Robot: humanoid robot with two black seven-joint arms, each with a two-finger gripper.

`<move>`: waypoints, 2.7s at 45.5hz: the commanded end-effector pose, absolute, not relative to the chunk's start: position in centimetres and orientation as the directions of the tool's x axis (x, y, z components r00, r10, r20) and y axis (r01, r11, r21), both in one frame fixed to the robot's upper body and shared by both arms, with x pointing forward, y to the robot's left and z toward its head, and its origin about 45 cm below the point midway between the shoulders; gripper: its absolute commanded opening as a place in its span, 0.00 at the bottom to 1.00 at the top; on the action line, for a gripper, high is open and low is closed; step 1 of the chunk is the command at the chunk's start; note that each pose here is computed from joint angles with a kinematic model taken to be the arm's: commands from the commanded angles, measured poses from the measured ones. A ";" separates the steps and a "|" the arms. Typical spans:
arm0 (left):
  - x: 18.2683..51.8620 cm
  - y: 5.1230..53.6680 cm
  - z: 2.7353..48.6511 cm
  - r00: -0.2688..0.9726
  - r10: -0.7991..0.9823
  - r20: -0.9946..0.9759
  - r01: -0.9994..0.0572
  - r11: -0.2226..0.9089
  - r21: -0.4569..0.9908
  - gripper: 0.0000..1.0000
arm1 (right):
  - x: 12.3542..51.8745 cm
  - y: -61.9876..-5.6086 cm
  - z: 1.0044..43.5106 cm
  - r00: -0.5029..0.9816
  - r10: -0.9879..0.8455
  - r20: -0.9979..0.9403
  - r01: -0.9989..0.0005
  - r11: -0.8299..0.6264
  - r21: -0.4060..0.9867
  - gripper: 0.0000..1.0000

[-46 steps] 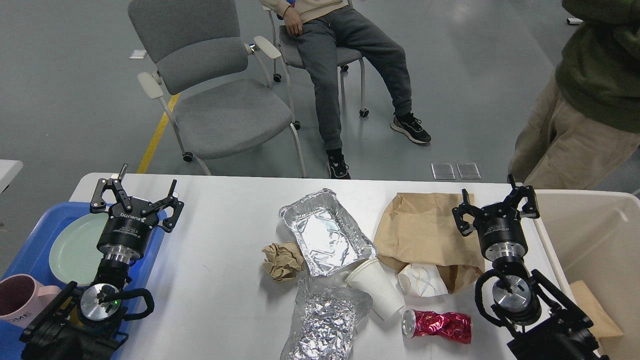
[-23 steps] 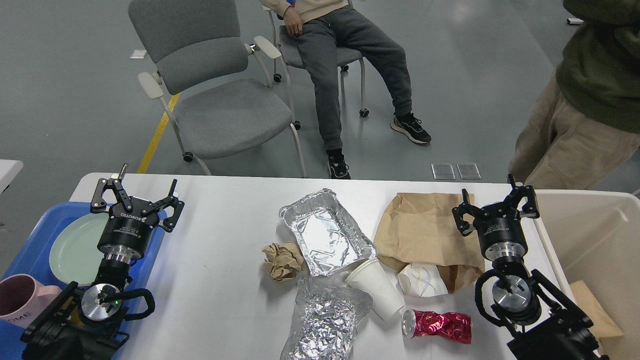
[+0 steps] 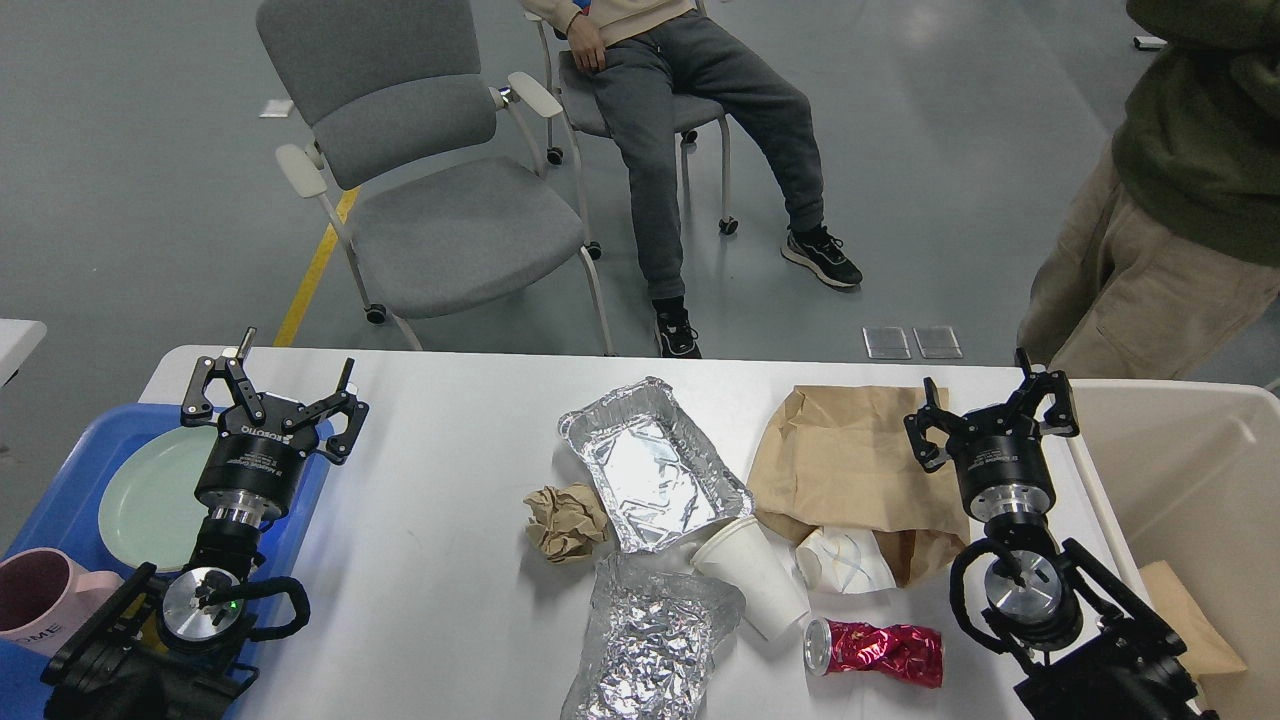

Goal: Tidy desktop

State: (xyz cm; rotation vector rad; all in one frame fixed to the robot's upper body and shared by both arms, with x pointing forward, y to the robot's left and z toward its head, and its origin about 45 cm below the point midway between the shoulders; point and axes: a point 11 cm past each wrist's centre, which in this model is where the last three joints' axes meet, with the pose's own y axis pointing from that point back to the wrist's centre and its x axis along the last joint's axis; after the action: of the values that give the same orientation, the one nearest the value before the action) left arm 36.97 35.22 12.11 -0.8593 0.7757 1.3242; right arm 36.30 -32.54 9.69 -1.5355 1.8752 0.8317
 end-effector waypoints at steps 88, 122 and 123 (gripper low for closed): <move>37.0 35.2 12.1 0.097 0.486 -0.869 -0.995 0.048 -0.084 0.97 | 36.3 -31.7 9.8 -0.150 -0.609 -0.779 -0.988 0.118 0.098 1.00; 37.0 35.1 12.1 0.097 0.484 -0.869 -0.995 0.048 -0.084 0.97 | 36.8 -31.2 9.8 -0.100 -0.605 -0.790 -0.995 0.060 0.081 1.00; 37.0 35.1 12.1 0.097 0.484 -0.869 -0.995 0.048 -0.084 0.97 | 36.8 -31.1 9.8 -0.100 -0.606 -0.789 -0.995 0.056 0.083 1.00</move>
State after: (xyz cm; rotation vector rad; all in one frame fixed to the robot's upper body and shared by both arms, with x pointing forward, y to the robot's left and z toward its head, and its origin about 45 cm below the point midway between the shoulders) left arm 36.96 35.14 12.08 -0.8552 0.7774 1.3220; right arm 36.96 -31.46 10.33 -1.5795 1.7575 0.8627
